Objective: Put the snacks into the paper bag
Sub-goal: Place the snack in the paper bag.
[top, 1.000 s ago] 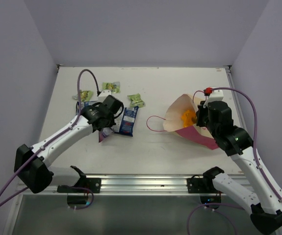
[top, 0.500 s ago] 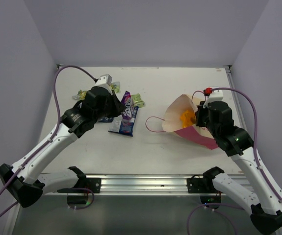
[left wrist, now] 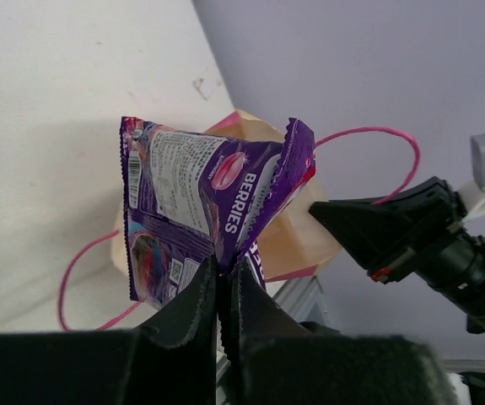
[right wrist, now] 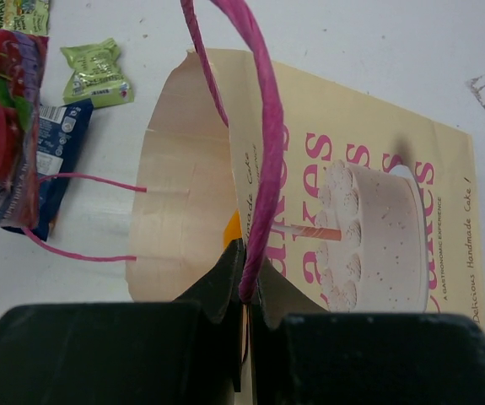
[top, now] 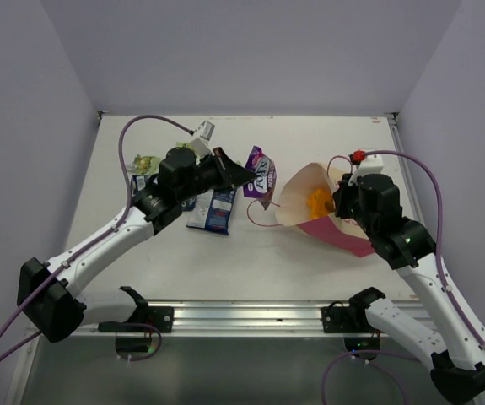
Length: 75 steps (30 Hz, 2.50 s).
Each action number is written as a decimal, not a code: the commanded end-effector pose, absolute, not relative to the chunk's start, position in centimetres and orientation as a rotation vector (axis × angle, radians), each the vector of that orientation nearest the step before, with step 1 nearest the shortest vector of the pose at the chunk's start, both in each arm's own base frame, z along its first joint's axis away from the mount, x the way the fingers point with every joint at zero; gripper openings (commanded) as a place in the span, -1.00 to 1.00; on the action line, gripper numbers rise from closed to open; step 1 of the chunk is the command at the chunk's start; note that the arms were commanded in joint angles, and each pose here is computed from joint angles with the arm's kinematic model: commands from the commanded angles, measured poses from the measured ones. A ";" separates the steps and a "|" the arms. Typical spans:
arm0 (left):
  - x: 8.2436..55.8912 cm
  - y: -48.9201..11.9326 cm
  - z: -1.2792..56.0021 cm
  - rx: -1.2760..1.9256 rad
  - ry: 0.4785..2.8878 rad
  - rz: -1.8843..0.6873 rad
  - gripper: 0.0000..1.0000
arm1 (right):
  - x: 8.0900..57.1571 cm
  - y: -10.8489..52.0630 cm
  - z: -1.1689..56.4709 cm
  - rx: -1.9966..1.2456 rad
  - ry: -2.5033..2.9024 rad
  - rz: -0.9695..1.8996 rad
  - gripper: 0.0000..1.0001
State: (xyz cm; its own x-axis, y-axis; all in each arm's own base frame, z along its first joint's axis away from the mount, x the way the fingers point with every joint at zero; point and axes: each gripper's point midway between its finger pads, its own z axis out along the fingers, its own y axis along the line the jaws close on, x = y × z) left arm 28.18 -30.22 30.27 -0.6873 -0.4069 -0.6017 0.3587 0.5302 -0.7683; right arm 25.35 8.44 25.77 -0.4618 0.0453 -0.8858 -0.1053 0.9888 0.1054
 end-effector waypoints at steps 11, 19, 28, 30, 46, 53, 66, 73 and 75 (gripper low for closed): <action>27.8 -36.3 35.7 -0.039 1.660 -1.724 -1.00 | 26.8 10.3 30.4 0.003 1.875 0.320 -1.00; 27.0 -39.1 33.5 -0.095 1.653 -1.823 -1.00 | 26.9 10.6 30.6 0.015 1.870 0.346 -1.00; 24.7 -42.2 33.2 -0.103 1.618 -1.979 -1.00 | 27.0 10.9 30.3 0.030 1.878 0.368 -1.00; 24.2 -42.6 33.2 -0.087 1.622 -1.990 -1.00 | 26.9 11.0 30.3 0.029 1.878 0.372 -1.00; 24.0 -44.1 28.8 -0.129 1.669 -2.018 -1.00 | 26.7 11.0 30.6 0.033 1.871 0.383 -1.00; 24.5 -44.8 24.5 -0.136 1.778 -1.946 -1.00 | 26.8 11.1 30.4 0.034 1.876 0.385 -1.00; 26.2 -41.3 16.8 -0.101 2.155 -1.315 -0.67 | 26.6 10.6 30.6 0.035 1.876 0.361 -1.00; 26.2 -39.9 16.4 0.011 2.235 -1.134 -0.18 | 26.7 10.7 30.6 0.035 1.879 0.360 -1.00; 25.7 -40.7 16.2 0.058 2.258 -1.164 -0.08 | 26.7 10.6 30.7 0.035 1.879 0.360 -1.00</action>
State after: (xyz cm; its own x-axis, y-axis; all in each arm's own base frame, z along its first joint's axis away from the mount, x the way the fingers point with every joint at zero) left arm 26.49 -40.58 16.74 -0.8156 -0.3226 -0.4804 0.2376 0.5702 -0.7864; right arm 25.51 9.83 25.99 -0.4696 0.1189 -0.8749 -0.1185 0.9734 0.1959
